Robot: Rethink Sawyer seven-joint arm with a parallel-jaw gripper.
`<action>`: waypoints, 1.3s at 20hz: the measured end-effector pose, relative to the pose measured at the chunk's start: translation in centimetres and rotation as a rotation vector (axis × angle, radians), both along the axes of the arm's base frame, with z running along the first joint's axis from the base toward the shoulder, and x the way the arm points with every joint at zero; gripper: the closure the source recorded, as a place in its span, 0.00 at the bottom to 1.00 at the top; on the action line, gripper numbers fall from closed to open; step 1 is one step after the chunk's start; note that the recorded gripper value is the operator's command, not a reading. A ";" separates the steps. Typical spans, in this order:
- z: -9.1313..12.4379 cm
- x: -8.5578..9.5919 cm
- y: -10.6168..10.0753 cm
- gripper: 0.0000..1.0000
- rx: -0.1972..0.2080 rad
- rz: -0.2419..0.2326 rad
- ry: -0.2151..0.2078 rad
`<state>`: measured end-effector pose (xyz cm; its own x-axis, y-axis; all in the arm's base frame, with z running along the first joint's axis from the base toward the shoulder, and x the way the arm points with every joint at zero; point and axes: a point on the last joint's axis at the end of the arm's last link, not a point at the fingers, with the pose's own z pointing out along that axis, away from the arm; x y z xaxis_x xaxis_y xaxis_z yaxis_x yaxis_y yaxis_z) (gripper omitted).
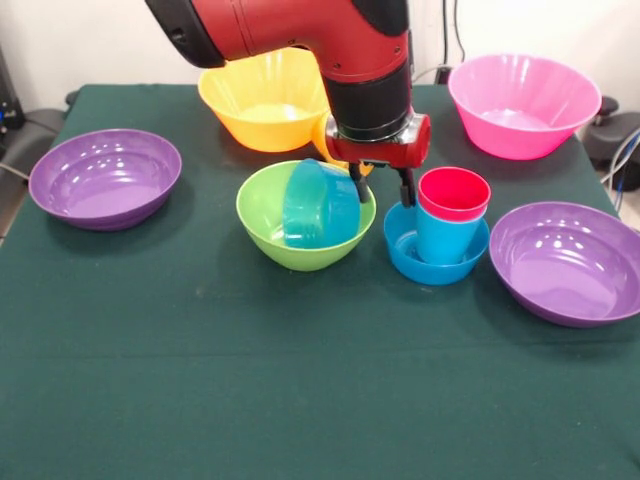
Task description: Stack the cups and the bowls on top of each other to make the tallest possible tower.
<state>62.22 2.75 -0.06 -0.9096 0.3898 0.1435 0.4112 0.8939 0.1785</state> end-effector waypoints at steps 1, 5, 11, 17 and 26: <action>0.1 0.0 0.0 0.00 -0.001 0.000 -0.002; 0.5 0.3 -0.2 0.00 -0.007 0.000 -0.010; 2.3 1.4 -0.8 0.00 -0.023 -0.010 -0.040; 5.1 2.6 -1.6 0.00 -0.042 -0.026 -0.076; 7.4 2.8 -1.8 0.00 -0.050 -0.036 -0.081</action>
